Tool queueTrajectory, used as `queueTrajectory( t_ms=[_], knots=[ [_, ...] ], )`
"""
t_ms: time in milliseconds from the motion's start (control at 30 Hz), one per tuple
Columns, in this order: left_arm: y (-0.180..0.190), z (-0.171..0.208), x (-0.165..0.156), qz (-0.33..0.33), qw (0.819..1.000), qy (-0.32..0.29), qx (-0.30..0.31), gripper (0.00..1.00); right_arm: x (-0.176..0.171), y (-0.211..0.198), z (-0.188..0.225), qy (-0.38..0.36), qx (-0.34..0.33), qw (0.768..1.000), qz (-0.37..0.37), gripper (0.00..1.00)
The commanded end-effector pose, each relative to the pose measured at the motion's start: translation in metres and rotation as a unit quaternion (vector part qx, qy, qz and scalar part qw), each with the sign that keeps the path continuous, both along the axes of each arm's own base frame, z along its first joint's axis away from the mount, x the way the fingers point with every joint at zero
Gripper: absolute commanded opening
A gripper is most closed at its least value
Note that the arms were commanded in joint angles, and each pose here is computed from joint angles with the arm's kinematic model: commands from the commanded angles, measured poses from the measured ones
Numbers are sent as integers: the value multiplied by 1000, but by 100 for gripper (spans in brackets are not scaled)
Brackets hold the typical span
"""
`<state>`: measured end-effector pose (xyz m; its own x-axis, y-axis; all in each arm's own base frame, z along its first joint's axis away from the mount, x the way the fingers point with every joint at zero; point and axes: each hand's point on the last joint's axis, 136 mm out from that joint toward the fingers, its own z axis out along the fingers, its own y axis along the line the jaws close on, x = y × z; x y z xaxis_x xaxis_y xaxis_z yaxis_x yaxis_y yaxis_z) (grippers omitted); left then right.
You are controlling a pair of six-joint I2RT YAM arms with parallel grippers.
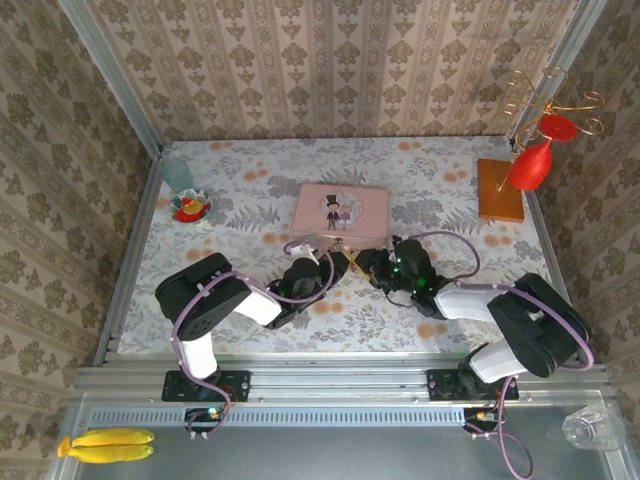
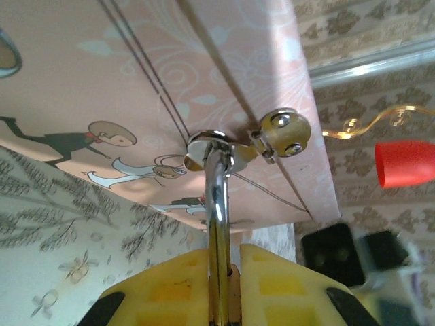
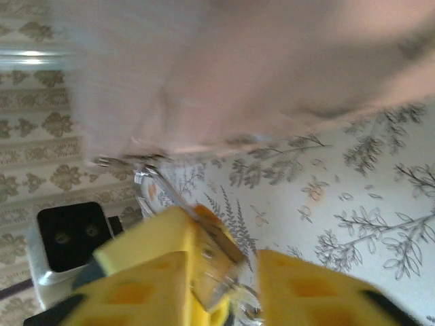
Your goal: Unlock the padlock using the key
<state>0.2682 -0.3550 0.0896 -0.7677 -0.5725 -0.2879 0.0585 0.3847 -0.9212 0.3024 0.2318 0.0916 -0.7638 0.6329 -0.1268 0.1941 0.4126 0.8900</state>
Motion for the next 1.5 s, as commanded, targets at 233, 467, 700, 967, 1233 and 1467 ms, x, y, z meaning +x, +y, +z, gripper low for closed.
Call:
queueTrajectory(
  t_ms=[233,467,700,967,1233,1467],
  knots=[
    [4,-10,0,-52,998,-15,20,0,-18,-36,28,-118,-148,981,46,52],
    [3,-21,-4,-61,995,9,75,0,-37,-34,49,-247,-199,943,100,55],
    [13,-14,-11,-64,986,4,153,0,-79,1,62,-429,-252,840,214,60],
    [0,-8,-10,-76,987,7,140,0,-85,12,41,-498,-352,761,221,61],
    [1,3,-7,-72,990,-3,118,0,-74,18,21,-482,-414,739,222,57],
    [-2,11,-13,-75,993,-9,93,0,-58,18,2,-450,-456,740,205,52]
  ],
)
